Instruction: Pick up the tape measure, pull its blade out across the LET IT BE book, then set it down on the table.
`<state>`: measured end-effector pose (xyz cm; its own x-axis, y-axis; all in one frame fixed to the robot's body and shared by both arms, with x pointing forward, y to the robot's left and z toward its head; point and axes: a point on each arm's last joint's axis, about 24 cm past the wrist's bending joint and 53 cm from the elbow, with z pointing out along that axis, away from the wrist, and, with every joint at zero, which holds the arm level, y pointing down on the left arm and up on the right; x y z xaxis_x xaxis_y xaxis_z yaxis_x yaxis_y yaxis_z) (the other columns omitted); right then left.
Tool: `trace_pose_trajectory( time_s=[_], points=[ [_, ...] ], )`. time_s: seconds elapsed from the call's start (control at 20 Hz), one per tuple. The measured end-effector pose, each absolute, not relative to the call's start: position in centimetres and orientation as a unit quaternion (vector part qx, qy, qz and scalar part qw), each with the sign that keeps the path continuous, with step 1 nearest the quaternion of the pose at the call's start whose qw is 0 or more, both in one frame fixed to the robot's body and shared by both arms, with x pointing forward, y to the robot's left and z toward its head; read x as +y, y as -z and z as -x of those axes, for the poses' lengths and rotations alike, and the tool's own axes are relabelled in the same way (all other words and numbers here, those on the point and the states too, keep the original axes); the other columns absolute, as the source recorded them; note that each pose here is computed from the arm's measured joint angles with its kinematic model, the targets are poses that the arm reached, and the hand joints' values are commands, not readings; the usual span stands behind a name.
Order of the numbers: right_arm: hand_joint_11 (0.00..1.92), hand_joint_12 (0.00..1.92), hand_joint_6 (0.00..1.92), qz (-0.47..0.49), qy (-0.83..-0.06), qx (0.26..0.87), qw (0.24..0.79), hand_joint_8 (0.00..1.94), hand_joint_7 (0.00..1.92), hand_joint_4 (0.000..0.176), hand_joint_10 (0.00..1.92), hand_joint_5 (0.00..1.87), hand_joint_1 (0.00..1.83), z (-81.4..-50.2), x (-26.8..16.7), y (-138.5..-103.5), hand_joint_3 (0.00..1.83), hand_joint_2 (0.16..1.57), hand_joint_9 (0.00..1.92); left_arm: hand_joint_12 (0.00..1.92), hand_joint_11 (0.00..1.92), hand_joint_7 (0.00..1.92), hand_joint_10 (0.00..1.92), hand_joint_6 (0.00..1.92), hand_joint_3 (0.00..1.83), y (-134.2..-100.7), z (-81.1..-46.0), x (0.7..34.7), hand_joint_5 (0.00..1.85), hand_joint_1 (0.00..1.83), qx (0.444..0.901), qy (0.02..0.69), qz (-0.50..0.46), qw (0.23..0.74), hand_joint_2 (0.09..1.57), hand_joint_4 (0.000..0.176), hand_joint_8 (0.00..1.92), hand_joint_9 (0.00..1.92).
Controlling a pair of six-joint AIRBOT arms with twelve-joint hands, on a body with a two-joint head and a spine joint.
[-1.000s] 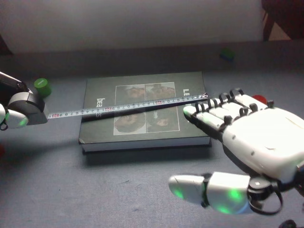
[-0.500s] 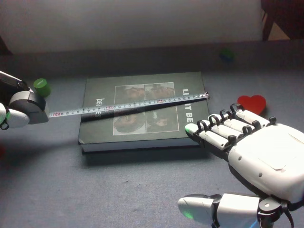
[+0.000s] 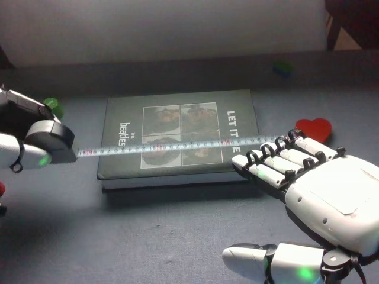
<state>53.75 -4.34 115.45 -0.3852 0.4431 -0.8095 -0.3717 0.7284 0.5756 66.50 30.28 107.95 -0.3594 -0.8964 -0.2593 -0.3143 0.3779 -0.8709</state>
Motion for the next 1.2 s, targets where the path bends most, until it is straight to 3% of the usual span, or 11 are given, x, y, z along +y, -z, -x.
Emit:
trace_pose_trajectory(
  time_s=[0.25, 0.3, 0.5, 1.2],
  points=[
    [0.0, 0.68, 0.01, -0.016, -0.371, 0.738, 0.563, 0.0, 0.19, 0.0, 0.0, 0.18, 0.0, -53.7, -4.1, -116.0, 0.0, 1.03, 0.16, 1.1, 0.87, 0.97, 1.19, 0.96, 0.0, -108.0, -63.2, 29.4, 0.9, 1.38, 0.751, 0.363, 0.408, 0.371, 1.11, 0.0, 0.94, 0.96],
    [0.0, 0.68, 0.0, -0.016, -0.37, 0.736, 0.566, 0.0, 0.19, 0.0, 0.0, 0.18, 0.0, -53.7, -4.2, -116.0, 0.0, 1.03, 0.16, 1.1, 0.87, 0.97, 1.19, 0.96, 0.0, -107.0, -61.5, 29.2, 0.9, 1.38, 0.757, 0.355, 0.417, 0.356, 1.11, 0.0, 0.94, 0.96],
    [0.0, 0.67, 0.0, -0.015, -0.369, 0.739, 0.563, 0.0, 0.19, 0.0, 0.0, 0.16, 0.0, -53.6, -4.2, -115.7, 0.0, 1.03, 0.16, 1.1, 0.87, 0.97, 1.2, 0.96, 0.0, -105.7, -59.8, 28.8, 0.9, 1.38, 0.761, 0.349, 0.427, 0.342, 1.11, 0.0, 0.94, 0.97],
    [0.0, 0.64, 0.0, -0.014, -0.372, 0.74, 0.56, 0.0, 0.2, 0.0, 0.0, 0.17, 0.0, -53.4, -4.0, -115.6, 0.01, 1.05, 0.16, 1.1, 0.87, 0.95, 1.2, 0.97, 0.0, -101.7, -57.1, 27.9, 0.91, 1.38, 0.768, 0.347, 0.439, 0.312, 1.12, 0.0, 0.95, 0.96]
  ],
)
